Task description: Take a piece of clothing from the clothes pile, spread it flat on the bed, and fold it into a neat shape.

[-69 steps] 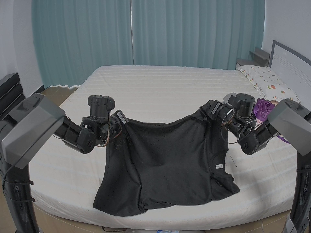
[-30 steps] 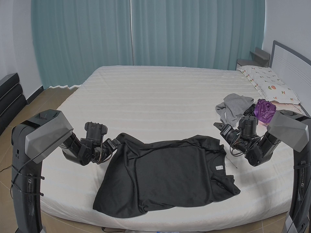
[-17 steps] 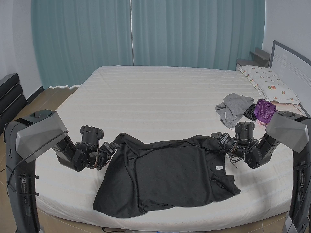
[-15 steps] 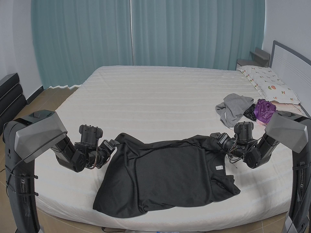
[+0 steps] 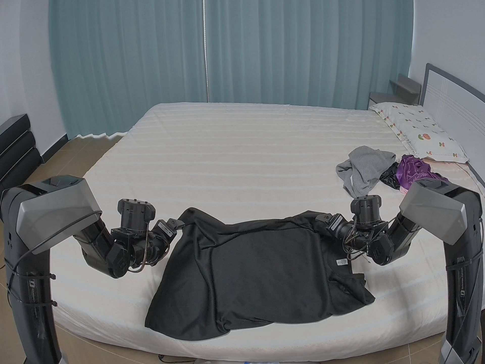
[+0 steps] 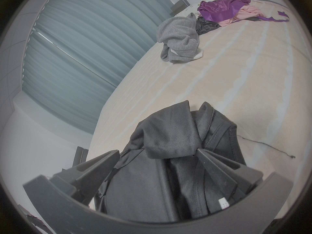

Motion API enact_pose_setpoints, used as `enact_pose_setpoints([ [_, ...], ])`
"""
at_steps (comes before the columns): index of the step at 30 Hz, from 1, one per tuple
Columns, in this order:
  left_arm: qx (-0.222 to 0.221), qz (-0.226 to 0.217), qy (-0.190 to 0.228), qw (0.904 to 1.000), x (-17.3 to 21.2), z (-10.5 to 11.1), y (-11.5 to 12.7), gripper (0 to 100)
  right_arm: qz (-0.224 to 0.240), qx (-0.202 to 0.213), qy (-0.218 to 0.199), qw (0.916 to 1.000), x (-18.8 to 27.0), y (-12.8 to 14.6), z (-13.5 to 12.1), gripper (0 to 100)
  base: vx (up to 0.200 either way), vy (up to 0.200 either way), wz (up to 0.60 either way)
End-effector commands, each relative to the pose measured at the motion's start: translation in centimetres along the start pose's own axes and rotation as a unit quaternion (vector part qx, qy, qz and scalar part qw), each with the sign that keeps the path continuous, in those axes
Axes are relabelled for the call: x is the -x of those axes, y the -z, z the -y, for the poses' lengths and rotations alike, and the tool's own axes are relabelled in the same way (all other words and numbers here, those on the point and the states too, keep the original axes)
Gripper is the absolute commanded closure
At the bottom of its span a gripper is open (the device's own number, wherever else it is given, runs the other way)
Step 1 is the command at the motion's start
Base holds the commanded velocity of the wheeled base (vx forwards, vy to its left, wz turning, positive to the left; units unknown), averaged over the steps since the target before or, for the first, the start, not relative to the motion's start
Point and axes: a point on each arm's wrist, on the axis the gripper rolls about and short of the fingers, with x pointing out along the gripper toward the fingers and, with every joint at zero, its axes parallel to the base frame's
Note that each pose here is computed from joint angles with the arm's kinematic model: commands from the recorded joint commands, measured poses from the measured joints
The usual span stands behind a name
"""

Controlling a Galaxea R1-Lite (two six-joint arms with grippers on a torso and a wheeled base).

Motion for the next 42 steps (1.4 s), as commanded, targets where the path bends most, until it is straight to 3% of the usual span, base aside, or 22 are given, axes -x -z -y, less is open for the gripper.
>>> enact_pose_setpoints([
  [1, 0.000, -0.001, -0.002, 1.0000, 0.2, -0.2, 0.2, 0, 0.000, -0.001, 0.007, 1.0000, -1.2, 0.0, 0.5, 0, 0.000, 0.000, 0.00],
  [9, -0.003, -0.003, -0.003, 1.0000, 0.1, -0.3, 0.3, 0, 0.020, 0.000, 0.016, 0.9997, -3.5, -0.2, 0.0, 0, 0.000, 0.000, 0.00],
  [10, -0.003, -0.003, -0.003, 1.0000, 0.1, -0.3, 0.3, 0, 0.021, 0.001, 0.015, 0.9997, -3.7, -0.1, -0.1, 100, 0.000, 0.000, 0.00],
  [18, -0.004, -0.002, -0.004, 1.0000, 0.1, -0.3, 0.3, 0, 0.039, -0.001, -0.001, 0.9992, -3.3, -1.2, -1.0, 100, 0.000, 0.000, 0.00],
  [24, -0.004, -0.002, -0.005, 1.0000, 0.1, -0.3, 0.3, 0, 0.079, -0.005, -0.027, 0.9965, -3.3, -3.8, -2.5, 100, 0.000, 0.000, 0.00],
  [35, -0.004, -0.001, -0.006, 1.0000, 0.1, -0.3, 0.3, 0, 0.145, -0.006, -0.106, 0.9838, -5.5, -6.7, -6.7, 100, 0.000, 0.000, 0.00],
  [39, -0.004, -0.001, -0.006, 1.0000, 0.1, -0.3, 0.3, 0, 0.180, -0.013, -0.096, 0.9790, -7.6, -6.7, -6.1, 100, 0.000, 0.000, 0.00],
  [42, -0.004, 0.000, -0.006, 1.0000, 0.1, -0.4, 0.3, 0, 0.176, -0.013, -0.079, 0.9811, -8.5, -6.2, -5.3, 100, 0.000, 0.000, 0.00],
])
